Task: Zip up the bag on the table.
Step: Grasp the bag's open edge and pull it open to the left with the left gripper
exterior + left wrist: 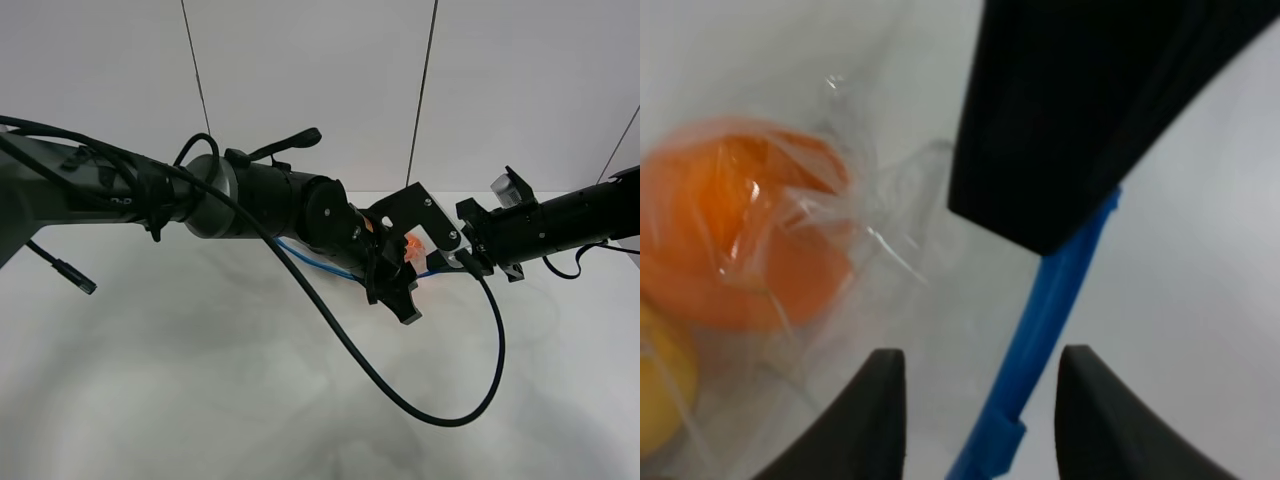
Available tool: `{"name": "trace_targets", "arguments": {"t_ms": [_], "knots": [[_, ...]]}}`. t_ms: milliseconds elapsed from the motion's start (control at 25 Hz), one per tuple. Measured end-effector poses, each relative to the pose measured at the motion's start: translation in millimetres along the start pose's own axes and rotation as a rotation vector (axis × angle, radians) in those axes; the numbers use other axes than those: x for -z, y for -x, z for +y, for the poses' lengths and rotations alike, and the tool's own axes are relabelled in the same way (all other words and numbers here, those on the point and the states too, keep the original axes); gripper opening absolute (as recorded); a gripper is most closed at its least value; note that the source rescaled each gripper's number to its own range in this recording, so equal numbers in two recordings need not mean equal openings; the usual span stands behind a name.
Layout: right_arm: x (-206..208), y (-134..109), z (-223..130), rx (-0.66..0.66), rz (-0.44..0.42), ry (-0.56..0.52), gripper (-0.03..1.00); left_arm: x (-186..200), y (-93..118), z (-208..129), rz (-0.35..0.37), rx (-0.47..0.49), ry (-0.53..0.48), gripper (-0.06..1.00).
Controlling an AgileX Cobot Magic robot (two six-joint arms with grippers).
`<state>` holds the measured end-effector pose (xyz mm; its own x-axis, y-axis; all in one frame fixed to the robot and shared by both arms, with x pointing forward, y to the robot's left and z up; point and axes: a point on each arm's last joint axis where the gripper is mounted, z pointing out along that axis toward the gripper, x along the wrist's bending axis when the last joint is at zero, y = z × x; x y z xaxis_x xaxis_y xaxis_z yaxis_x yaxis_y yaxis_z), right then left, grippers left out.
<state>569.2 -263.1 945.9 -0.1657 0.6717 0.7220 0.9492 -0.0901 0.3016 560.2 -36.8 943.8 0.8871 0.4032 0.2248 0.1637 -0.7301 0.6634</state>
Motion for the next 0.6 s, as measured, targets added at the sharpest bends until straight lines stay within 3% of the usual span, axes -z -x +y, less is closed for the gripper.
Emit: {"name": "trace_targets", "arguments": {"t_ms": [320,600], "knots": [[0.0,0.2,0.2,0.003,-0.003,0.002,0.00,0.0,0.5,-0.6,-0.006,-0.005,-0.007,0.50],[0.0,0.2,0.2,0.003,-0.003,0.002,0.00,0.0,0.6,-0.7,-0.007,-0.006,-0.008,0.12]]}}
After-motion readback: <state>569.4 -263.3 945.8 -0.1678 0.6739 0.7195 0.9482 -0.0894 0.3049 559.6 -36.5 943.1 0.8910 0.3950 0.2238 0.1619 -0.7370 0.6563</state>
